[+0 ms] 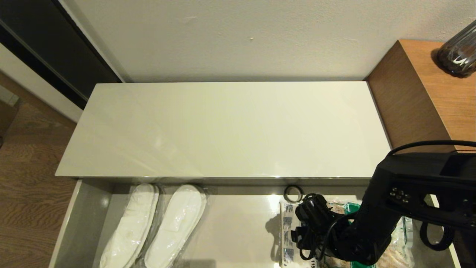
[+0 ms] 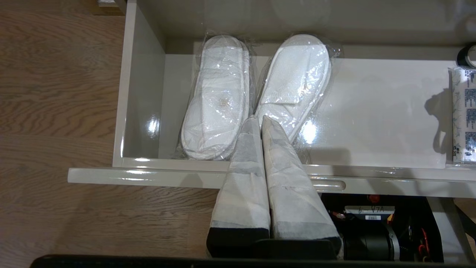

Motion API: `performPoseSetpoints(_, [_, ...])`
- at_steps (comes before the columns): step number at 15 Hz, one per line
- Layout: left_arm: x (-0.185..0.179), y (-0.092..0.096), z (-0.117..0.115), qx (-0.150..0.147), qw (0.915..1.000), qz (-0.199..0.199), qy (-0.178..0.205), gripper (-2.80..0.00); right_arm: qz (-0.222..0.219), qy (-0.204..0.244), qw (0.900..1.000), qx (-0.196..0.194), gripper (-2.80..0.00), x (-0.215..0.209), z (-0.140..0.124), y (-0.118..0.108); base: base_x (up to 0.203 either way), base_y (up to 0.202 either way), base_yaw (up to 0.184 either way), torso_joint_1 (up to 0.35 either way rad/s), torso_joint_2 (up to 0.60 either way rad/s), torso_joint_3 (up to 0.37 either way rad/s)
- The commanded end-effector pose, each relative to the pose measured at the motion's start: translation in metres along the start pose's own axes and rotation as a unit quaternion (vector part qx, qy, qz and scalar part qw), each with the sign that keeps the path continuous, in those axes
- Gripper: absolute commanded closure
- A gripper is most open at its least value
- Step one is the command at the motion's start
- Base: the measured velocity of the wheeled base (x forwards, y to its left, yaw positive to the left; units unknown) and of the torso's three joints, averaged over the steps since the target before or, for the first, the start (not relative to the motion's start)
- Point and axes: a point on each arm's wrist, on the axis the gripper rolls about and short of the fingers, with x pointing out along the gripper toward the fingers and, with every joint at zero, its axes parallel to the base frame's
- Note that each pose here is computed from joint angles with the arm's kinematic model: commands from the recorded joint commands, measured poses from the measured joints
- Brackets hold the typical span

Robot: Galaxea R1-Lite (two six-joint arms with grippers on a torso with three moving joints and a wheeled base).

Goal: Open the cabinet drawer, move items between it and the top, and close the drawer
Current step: Take out the tissue from the drawer

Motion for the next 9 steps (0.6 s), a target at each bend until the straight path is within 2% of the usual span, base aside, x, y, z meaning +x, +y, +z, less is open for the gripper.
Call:
performPoseSetpoints(1, [0.0, 0.0, -0.0001, 0.0, 1.0, -0.001, 0.001, 0.0, -0.003, 0.001, 1.0, 0.0, -2.8, 0.0032, -0.0012, 0.0004, 0.0, 0.0, 0.0, 0.0, 0.0, 0.0])
performPoseSetpoints(4, [0.0, 0.0007, -0.0002, 0.002, 1.0, -0.009, 0.001, 0.0, -0.002, 0.0, 1.0, -0.001, -2.8, 0.0031, -0.0011, 0.001, 0.0, 0.0, 0.0, 0.0, 0.0, 0.0])
performPoseSetpoints(9, [0.0, 0.0, -0.0003, 0.0, 1.0, -0.001, 0.001, 0.0, 0.0, -0.004, 1.0, -0.005, -2.8, 0.0042, 0.0016, 0.0033, 0.0, 0.0, 0.0, 0.0, 0.0, 0.0])
